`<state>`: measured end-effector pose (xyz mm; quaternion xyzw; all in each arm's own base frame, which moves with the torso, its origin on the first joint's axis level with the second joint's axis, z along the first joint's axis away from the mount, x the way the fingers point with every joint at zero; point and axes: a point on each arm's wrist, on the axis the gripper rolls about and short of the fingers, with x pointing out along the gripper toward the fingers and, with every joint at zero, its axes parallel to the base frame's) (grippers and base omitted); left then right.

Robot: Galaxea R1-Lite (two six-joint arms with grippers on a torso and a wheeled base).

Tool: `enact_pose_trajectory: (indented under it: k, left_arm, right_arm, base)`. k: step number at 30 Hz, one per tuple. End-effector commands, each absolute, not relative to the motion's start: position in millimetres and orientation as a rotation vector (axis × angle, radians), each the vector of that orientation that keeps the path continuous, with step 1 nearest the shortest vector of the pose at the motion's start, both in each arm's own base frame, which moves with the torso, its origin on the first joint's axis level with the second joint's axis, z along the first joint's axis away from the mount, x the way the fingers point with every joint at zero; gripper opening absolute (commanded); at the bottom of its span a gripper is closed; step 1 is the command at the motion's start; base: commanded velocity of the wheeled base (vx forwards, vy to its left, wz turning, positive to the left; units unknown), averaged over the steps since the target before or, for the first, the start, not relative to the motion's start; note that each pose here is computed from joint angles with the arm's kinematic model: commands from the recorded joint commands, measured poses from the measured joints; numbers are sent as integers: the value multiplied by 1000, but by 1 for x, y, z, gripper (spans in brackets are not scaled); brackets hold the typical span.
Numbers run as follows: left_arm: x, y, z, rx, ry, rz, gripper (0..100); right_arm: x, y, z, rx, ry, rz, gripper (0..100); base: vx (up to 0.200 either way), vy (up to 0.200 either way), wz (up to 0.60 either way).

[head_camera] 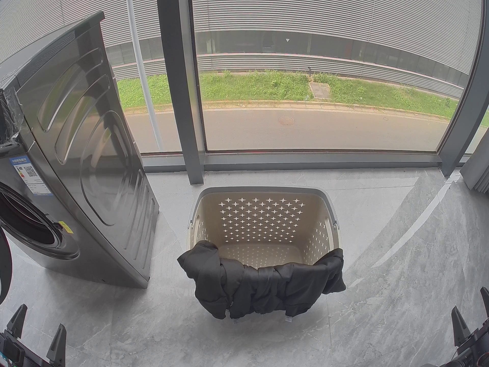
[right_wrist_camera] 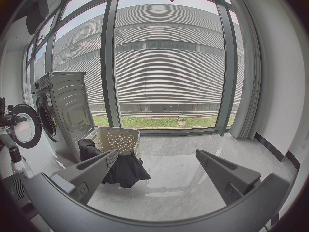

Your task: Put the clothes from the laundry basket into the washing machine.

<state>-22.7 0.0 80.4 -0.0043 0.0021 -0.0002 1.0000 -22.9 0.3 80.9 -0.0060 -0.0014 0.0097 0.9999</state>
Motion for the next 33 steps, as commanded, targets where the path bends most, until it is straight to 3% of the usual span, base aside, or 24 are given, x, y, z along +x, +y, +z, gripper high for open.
enact_pose_trajectory:
  k: [1, 14, 15, 16, 17, 18, 19, 20, 25, 30, 33]
  left_arm:
    - [-23, 0, 75, -14, 6, 0, 100]
    - [-23, 0, 75, -35, 8, 2, 100]
    - [-23, 0, 75, -32, 6, 0, 100]
    - [-23, 0, 75, -31, 6, -3, 100]
    - [-23, 0, 75, -31, 6, -3, 100]
    - [-23, 0, 76, -31, 5, -3, 100]
    - [-23, 0, 75, -31, 6, -5, 100]
    - [-23, 0, 75, -31, 6, -5, 100]
    - [-23, 0, 76, -31, 6, -5, 100]
    - [-23, 0, 76, -31, 5, -5, 100]
    - [-23, 0, 76, -32, 5, -5, 100]
  right_arm:
    - [-23, 0, 76, -12, -2, 20, 100]
    - [-23, 0, 76, -8, -2, 9, 100]
    - [-25, 0, 84, -16, -43, 12, 100]
    - [-31, 0, 109, -20, -144, 6, 100]
    - [-31, 0, 109, -20, -144, 6, 100]
    - [-36, 0, 157, -18, -213, 13, 100]
    - [-16, 0, 181, 1, -90, 32, 100]
    - [-4, 1, 180, 12, -4, 55, 100]
    - [51, 14, 128, 135, 496, 304, 100]
    - [109, 36, 107, 140, 745, 360, 100]
    - [133, 44, 94, 140, 776, 374, 100]
  base:
    - [0, 0, 0]
    - [0, 0, 0]
    - [0, 0, 0]
    - [0, 0, 0]
    - [0, 0, 0]
    - [0, 0, 0]
    - [0, 0, 0]
    - [0, 0, 0]
    - [0, 0, 0]
    - [0, 0, 0]
    - [0, 0, 0]
